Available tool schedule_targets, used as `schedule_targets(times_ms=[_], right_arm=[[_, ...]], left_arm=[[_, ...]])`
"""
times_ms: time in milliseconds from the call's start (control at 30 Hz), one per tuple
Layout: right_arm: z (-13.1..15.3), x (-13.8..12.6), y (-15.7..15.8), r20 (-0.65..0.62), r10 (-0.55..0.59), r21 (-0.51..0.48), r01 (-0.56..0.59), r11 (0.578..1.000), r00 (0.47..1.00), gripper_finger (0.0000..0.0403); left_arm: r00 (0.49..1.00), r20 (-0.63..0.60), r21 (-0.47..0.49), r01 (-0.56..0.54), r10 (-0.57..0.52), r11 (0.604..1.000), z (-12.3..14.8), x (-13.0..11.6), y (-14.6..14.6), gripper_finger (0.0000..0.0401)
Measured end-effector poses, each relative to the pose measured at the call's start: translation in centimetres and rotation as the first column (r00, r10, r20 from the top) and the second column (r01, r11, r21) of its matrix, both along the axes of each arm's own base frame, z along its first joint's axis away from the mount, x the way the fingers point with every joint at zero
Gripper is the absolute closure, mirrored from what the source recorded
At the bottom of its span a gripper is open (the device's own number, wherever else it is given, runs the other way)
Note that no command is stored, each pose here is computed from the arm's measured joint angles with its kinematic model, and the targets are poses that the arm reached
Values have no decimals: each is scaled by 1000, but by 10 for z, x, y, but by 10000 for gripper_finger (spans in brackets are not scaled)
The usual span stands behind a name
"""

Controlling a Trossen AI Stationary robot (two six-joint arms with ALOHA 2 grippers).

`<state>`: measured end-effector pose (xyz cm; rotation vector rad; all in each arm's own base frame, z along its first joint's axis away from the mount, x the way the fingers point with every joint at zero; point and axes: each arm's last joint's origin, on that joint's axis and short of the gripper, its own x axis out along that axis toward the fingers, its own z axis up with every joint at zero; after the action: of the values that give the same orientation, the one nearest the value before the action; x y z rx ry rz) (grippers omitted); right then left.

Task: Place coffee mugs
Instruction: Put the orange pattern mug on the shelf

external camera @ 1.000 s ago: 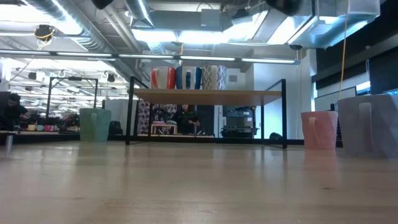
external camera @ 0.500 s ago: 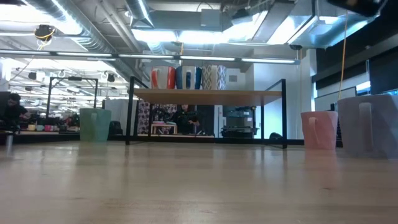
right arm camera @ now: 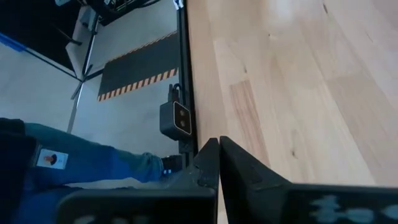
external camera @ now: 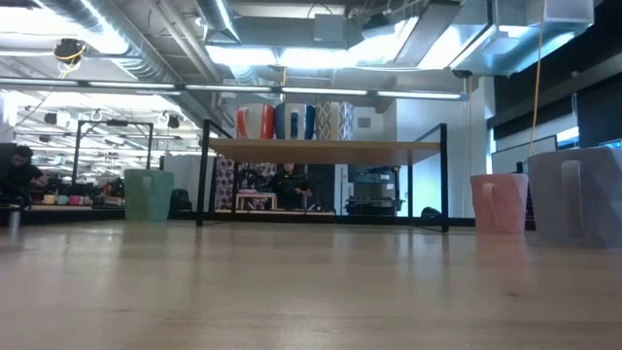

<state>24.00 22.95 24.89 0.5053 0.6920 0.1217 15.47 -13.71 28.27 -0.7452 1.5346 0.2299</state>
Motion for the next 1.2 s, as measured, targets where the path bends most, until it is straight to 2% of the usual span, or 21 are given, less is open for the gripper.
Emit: schedule_targets(times_ms=[300, 533, 733, 833, 1000, 1200], right_arm=[[-4, -1, -4, -25, -27, -55, 25, 998, 999, 402], [-6, -2, -6, -37, -39, -82, 35, 996, 999, 402], [-8, -3, -7, -49, -49, -109, 44, 993, 998, 402], [-8, -3, -7, -48, -50, -110, 45, 993, 998, 402], [-8, -3, -7, -49, -54, -106, 48, 993, 997, 402], [-8, -3, -7, -53, -67, -89, 62, 994, 996, 402]], left_arm=[[1000, 13, 103, 18, -19, 994, -21, -11, -9, 207], [997, 56, 62, 48, -52, 997, -46, -18, -23, 208], [996, 78, 136, 35, -46, 990, -59, -22, -20, 218], [994, 83, 142, 61, -73, 988, -62, -23, -19, 228], [988, 94, 155, 108, -124, 982, -63, -23, -19, 270], [976, 130, 187, 148, -174, 971, -63, -21, -19, 358]])
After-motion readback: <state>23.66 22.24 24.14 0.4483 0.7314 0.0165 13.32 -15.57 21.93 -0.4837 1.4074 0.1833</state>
